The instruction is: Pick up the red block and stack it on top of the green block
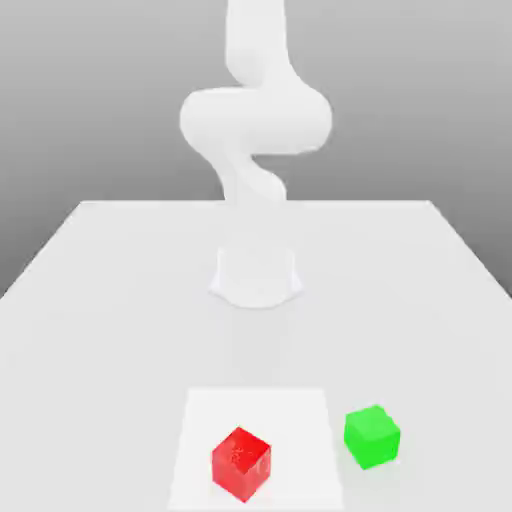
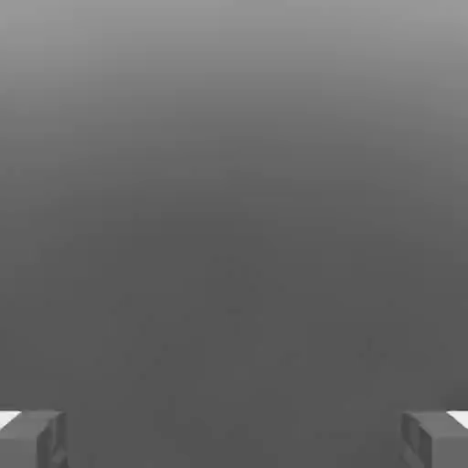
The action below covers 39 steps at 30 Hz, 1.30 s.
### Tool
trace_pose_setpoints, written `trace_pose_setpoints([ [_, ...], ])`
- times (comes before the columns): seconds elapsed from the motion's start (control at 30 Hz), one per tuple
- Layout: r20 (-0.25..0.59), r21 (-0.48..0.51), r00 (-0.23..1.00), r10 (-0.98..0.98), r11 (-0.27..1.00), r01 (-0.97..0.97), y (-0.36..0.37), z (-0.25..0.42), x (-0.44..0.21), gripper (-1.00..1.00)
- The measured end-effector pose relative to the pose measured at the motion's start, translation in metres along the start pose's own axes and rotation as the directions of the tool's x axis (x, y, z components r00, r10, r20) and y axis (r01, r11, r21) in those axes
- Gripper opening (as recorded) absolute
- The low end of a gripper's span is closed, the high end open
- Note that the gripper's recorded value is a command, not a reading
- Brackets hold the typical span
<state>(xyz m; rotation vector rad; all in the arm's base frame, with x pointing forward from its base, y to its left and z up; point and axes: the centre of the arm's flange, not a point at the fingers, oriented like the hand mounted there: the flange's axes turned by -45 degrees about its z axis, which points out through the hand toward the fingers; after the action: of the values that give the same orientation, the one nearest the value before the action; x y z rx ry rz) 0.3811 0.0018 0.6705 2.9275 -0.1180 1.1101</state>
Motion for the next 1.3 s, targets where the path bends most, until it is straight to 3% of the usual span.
trace_pose_setpoints([
  [0.27, 0.223, -0.124, 0.958, 0.181, 0.980, -0.156, 0.004, 0.166, -0.038, 0.00],
  [0.57, 0.423, -0.265, 0.817, 0.393, 0.915, -0.304, 0.020, 0.315, -0.137, 0.00],
  [0.77, 0.526, -0.356, 0.669, 0.525, 0.851, -0.387, 0.023, 0.385, -0.226, 0.00],
  [0.97, 0.544, -0.376, 0.632, 0.552, 0.834, -0.404, 0.023, 0.440, -0.283, 0.00],
  [1.0, 0.545, -0.377, 0.632, 0.552, 0.834, -0.403, 0.023, 0.444, -0.288, -1.00],
  [1.3, 0.543, -0.376, 0.632, 0.553, 0.833, -0.406, 0.023, 0.430, -0.273, -1.00],
])
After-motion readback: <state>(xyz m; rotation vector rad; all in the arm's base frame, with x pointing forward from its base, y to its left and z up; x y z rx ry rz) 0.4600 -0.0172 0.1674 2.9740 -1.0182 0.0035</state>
